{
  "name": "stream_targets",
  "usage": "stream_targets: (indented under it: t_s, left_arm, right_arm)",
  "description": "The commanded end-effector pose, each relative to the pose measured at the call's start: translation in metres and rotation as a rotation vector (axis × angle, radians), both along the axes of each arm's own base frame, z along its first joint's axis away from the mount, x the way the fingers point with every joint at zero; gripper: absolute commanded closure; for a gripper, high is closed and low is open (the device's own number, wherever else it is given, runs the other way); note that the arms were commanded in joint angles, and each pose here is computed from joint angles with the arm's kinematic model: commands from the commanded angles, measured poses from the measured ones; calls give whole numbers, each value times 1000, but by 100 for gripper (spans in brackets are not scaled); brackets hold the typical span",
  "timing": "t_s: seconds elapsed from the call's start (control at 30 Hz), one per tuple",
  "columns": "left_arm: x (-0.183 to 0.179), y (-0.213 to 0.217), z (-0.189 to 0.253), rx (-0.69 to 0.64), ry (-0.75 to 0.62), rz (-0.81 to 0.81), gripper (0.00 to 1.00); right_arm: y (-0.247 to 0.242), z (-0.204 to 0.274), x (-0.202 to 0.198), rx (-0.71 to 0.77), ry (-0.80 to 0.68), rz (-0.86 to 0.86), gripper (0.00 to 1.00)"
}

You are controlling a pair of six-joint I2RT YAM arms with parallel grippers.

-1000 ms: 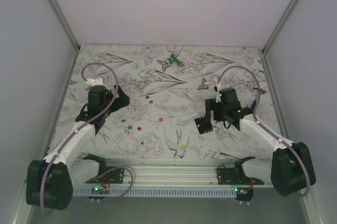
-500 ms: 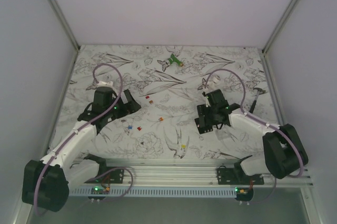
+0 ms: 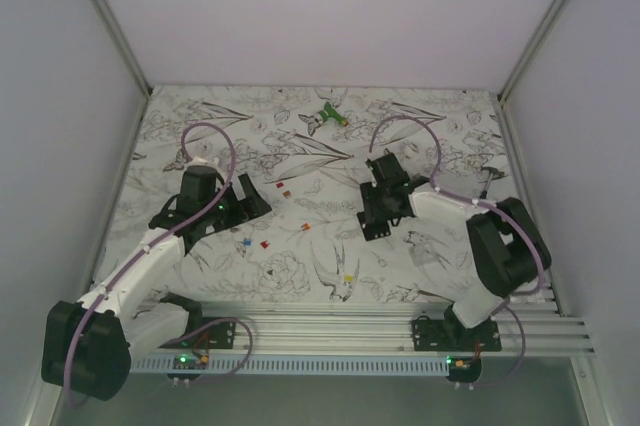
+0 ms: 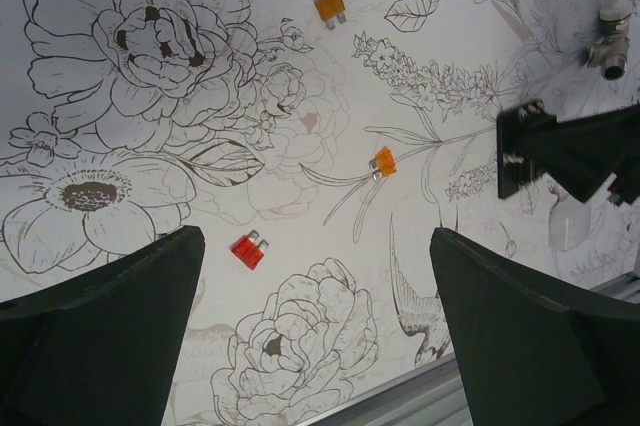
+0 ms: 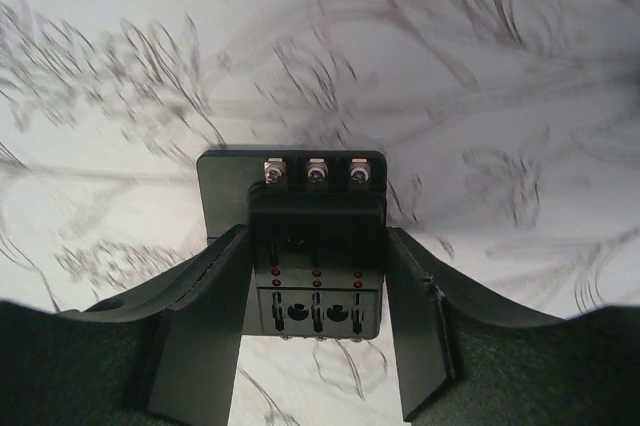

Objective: Snap on the fuse box
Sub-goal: Move the fuse box base at the center of the board.

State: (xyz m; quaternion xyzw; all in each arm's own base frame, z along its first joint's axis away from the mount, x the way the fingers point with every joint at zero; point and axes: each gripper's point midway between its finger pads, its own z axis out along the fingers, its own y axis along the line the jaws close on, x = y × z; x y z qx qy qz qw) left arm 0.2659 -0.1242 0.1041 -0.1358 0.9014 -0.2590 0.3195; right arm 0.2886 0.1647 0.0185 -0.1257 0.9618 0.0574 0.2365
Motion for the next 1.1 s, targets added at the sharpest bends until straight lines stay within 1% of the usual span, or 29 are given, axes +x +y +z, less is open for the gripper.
stream_targets:
  t_s: [0.0,0.2,0.3,0.37,0.47,0.53,0.6,0.67,0.83,1.0,1.07]
  left_arm:
    - [-5,-4,5,-17,29,-12,0]
    - [-10,-4,5,-13,44,-14,0]
    - [-12,-3,6,-11,47,-14,0]
    - [-14,-2,6,-10,51,-13,0]
    - [-16,-2,7,-11,52,-15,0]
    - [-17,-2,6,-10,56,-14,0]
    - [-17,-2,6,-13,60,-14,0]
    - [-17,-4,8,-22,65,-20,0]
    - [-17,-7,7,-36,79,-23,0]
    - [-16,-9,7,-43,92,-19,0]
    - [-16,-10,6,-49,102,-18,0]
  right_arm:
    - [30,7,36,24,-69,-9,45]
    - [58,6,76,32,-103,-22,45]
    - [69,12,92,44,-132,-17,44]
    - [72,17,97,49,-143,-6,40]
    - [79,34,93,58,-178,40,29]
    - [80,45,83,51,-192,73,23]
    - [79,54,70,48,-202,101,19]
    - [78,60,51,46,-203,136,17]
    - [73,63,-7,21,-161,263,18]
    - [77,56,-66,38,-90,382,21]
    - [79,51,-86,36,-55,405,24]
